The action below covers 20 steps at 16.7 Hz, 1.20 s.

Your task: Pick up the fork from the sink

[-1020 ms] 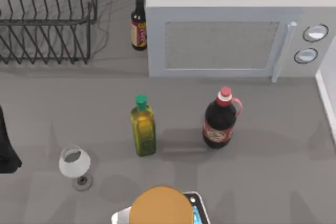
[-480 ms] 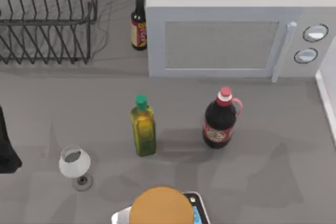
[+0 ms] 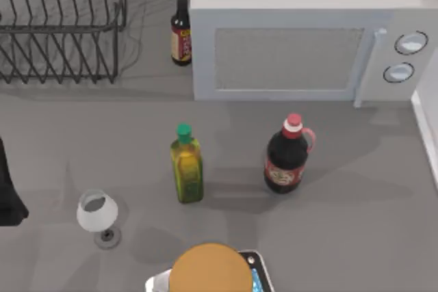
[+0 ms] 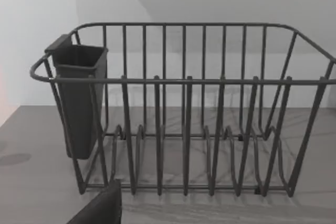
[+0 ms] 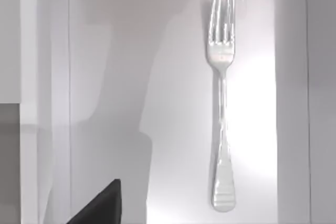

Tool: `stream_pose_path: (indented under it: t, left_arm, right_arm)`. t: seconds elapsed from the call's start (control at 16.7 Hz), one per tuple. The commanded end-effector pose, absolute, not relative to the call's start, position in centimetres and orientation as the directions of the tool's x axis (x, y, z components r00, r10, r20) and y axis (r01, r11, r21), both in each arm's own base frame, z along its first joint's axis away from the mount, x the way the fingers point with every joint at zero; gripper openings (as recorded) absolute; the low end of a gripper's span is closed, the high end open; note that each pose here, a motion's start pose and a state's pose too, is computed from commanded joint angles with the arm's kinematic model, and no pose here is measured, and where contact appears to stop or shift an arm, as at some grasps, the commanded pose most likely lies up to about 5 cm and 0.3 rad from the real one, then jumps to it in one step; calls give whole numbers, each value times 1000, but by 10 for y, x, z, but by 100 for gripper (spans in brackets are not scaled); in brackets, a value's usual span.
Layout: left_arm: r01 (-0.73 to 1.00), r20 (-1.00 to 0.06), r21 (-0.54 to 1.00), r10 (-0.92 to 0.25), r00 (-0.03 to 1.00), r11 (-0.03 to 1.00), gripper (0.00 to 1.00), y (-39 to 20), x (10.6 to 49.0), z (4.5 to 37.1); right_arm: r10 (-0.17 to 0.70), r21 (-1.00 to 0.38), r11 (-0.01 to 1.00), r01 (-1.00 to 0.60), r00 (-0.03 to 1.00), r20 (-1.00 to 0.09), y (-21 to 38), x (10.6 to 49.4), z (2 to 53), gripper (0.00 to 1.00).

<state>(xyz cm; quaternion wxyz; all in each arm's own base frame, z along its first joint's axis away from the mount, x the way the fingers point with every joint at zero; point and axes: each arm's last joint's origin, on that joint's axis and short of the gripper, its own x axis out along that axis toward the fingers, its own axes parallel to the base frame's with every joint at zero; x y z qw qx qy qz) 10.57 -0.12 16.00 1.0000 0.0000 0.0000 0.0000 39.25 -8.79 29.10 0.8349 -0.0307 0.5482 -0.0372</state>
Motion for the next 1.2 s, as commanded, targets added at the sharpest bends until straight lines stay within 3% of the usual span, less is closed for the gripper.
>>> stream_pose_path:
  t: [0.24,0.54,1.2]
  left_arm:
    - [0,0,0,0,1000,1000,100,-1,106,160]
    - [0,0,0,0,1000,1000,100,-1,106,160]
    - [0,0,0,0,1000,1000,100,-1,106,160]
  right_arm:
    - [-57,-55,998,15,198,-979,-119,448,234,100]
    - [-11,-10,1000,10,33,-999,-144,476,173,100]
    - [2,2,1000,5,-8,-1000,-146,482,144,100]
